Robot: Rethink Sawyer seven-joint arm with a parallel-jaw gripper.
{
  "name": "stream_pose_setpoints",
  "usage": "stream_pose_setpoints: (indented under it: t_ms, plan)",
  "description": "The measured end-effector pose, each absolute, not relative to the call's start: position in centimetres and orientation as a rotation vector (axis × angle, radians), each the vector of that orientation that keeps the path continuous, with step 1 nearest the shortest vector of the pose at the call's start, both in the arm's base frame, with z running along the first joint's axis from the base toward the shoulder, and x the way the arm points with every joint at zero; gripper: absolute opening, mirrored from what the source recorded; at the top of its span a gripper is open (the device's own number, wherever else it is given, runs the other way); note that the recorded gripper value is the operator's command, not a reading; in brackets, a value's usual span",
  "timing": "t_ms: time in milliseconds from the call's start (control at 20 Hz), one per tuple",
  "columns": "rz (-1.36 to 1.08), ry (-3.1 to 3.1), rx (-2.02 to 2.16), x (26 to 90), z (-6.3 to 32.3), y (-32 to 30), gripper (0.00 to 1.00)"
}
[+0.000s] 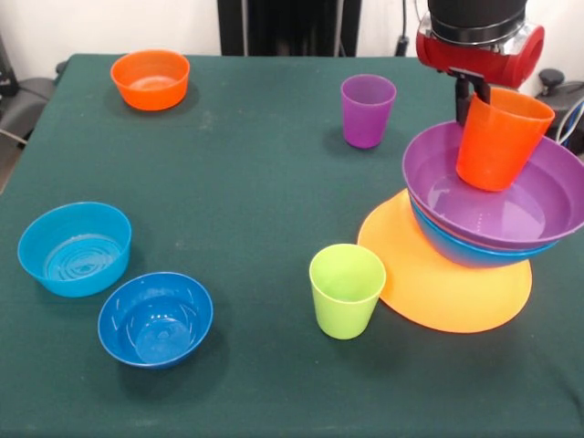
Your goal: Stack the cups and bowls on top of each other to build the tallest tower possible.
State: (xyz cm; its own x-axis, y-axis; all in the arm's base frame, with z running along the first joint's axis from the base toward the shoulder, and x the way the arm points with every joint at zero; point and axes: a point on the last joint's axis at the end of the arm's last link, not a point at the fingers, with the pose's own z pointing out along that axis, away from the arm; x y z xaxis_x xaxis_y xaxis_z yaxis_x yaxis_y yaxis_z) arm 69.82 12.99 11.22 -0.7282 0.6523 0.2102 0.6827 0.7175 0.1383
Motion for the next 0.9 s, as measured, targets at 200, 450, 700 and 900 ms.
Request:
stream_pose_setpoints:
  t_ms: [200, 450, 700, 900]
  plan:
    - [-0.319, -2.774, -1.090, 69.9, 11.6, 13.2, 0.00]
    - [-0.328, -2.780, -1.089, 70.0, 12.4, 13.6, 0.00]
    - [-0.334, -2.776, -1.094, 70.0, 12.6, 13.8, 0.00]
    - [-0.339, -2.760, -1.101, 69.7, 12.4, 14.0, 0.00]
